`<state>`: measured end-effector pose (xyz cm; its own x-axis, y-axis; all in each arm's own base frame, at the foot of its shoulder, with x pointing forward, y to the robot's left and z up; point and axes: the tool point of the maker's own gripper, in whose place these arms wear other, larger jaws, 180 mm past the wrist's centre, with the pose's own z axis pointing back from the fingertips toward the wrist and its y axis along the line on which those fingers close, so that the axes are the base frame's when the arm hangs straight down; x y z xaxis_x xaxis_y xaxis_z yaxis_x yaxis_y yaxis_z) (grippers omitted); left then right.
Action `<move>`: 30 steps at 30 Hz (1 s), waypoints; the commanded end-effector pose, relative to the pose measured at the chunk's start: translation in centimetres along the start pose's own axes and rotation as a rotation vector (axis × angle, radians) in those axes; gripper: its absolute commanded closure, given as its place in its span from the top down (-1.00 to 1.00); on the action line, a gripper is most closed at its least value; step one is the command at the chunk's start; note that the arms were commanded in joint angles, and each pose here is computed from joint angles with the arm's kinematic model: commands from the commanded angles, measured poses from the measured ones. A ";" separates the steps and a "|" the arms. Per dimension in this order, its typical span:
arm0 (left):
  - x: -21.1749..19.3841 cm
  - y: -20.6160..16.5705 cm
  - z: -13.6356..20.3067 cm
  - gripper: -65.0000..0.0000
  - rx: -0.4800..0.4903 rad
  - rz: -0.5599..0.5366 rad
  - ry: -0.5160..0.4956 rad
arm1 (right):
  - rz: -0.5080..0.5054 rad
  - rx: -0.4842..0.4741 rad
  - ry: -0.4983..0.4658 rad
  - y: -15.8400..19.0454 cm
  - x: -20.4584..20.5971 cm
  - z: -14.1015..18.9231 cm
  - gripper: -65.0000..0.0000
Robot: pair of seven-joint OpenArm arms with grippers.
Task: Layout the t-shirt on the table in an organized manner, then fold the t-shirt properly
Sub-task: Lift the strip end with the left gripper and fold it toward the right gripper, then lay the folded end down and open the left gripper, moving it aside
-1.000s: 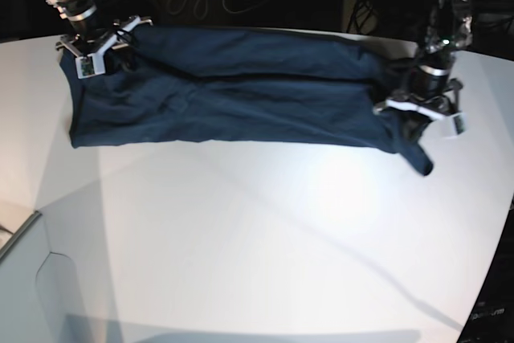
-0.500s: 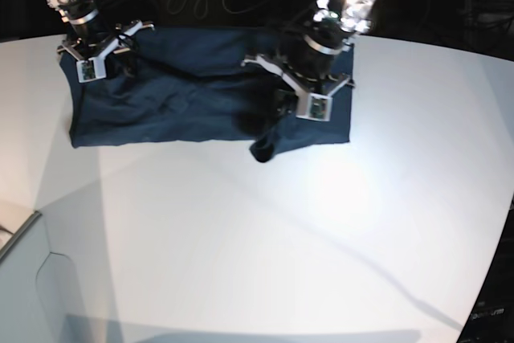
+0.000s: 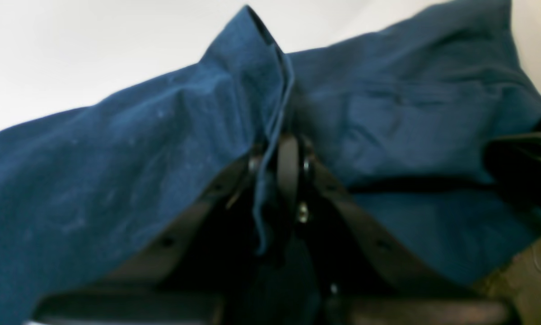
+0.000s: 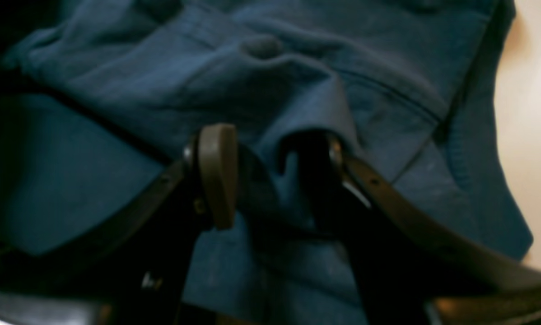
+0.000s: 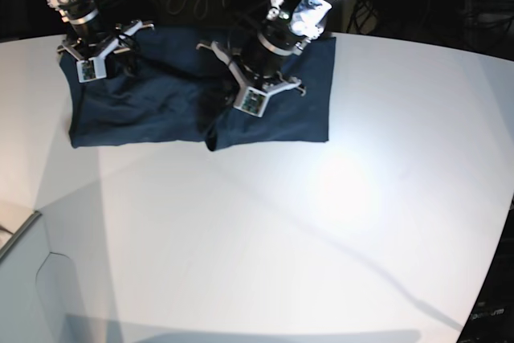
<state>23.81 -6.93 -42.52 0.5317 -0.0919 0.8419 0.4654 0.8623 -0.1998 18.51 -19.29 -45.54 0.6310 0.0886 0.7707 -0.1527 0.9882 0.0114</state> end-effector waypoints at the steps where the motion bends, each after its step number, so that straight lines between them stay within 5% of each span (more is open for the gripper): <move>1: 1.5 -1.0 -0.2 -1.00 -0.026 -0.001 -0.051 | 0.010 -0.004 -0.041 -0.4 1.1 0.3 -0.21; 13: 0.5 -1.7 -0.7 -0.99 -0.050 -0.013 -0.020 | 0.010 -0.002 -0.053 -0.4 1.6 -0.1 -0.21; 25: 2.3 -4.5 -0.4 -0.06 -0.116 -0.020 -0.066 | 0.011 -0.004 -0.057 -0.4 1.8 0.0 -0.21; 30: 5.8 -3.8 1.7 0.00 -0.126 -0.064 -0.165 | 0.031 -0.009 -0.095 -0.5 3.3 0.4 -0.20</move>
<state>23.30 -9.90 -37.21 0.4128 -0.0759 0.9077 0.5870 0.7842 -0.2014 19.51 -19.29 -44.07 0.5958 0.1078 0.7959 -0.1634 0.9865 -0.0113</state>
